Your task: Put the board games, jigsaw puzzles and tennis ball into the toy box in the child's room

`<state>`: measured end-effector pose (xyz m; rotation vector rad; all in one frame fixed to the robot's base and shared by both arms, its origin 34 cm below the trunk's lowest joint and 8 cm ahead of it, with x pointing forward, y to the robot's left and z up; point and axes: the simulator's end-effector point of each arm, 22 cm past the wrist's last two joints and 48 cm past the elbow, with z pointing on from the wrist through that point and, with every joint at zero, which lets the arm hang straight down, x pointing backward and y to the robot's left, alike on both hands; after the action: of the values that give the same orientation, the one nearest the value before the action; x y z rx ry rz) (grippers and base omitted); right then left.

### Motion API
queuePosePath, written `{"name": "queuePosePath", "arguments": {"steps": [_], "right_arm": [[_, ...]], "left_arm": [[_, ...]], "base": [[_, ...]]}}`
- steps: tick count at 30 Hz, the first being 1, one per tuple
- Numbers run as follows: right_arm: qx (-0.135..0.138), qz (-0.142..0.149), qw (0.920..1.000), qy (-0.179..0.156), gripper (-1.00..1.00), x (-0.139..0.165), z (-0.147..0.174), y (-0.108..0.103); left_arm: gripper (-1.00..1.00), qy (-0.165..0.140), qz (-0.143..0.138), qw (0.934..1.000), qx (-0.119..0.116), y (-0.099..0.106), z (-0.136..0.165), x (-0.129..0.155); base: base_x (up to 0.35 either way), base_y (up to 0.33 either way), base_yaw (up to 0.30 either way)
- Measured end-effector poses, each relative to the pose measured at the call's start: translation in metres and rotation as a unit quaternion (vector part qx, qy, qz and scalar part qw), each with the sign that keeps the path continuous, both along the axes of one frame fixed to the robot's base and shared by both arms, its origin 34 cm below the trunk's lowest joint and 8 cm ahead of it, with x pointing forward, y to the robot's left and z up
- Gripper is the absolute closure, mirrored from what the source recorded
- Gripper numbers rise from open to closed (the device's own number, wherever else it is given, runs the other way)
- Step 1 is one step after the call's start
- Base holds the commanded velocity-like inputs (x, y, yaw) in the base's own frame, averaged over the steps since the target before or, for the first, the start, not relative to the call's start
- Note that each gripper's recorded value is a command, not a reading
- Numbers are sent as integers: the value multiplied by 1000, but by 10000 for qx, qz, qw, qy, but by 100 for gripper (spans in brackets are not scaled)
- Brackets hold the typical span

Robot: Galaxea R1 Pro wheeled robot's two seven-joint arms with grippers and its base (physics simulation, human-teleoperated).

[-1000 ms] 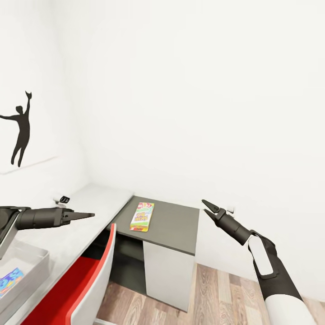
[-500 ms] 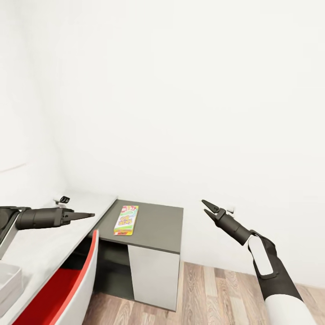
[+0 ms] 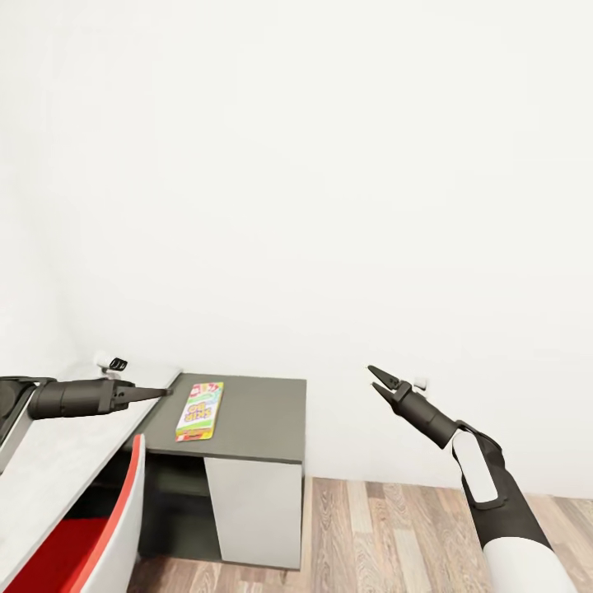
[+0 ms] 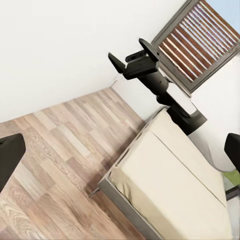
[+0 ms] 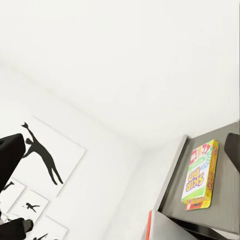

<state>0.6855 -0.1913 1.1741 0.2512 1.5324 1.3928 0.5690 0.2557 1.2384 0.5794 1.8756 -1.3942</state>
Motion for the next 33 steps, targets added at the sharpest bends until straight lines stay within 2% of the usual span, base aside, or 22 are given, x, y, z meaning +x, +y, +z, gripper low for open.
{"name": "queuePosePath", "arguments": {"steps": [22, 33], "right_arm": [[2, -17, 10000, -66, -100, -2, 6, 0], [-16, -19, 10000, -83, -100, -2, 9, 0]], "left_arm": [[-100, -70, -3, 10000, 3, 0, 6, -3], [-100, -113, -7, 9999, 11, 0, 8, -4]], "base": [[0, 0, -224], [0, 0, -113]]}}
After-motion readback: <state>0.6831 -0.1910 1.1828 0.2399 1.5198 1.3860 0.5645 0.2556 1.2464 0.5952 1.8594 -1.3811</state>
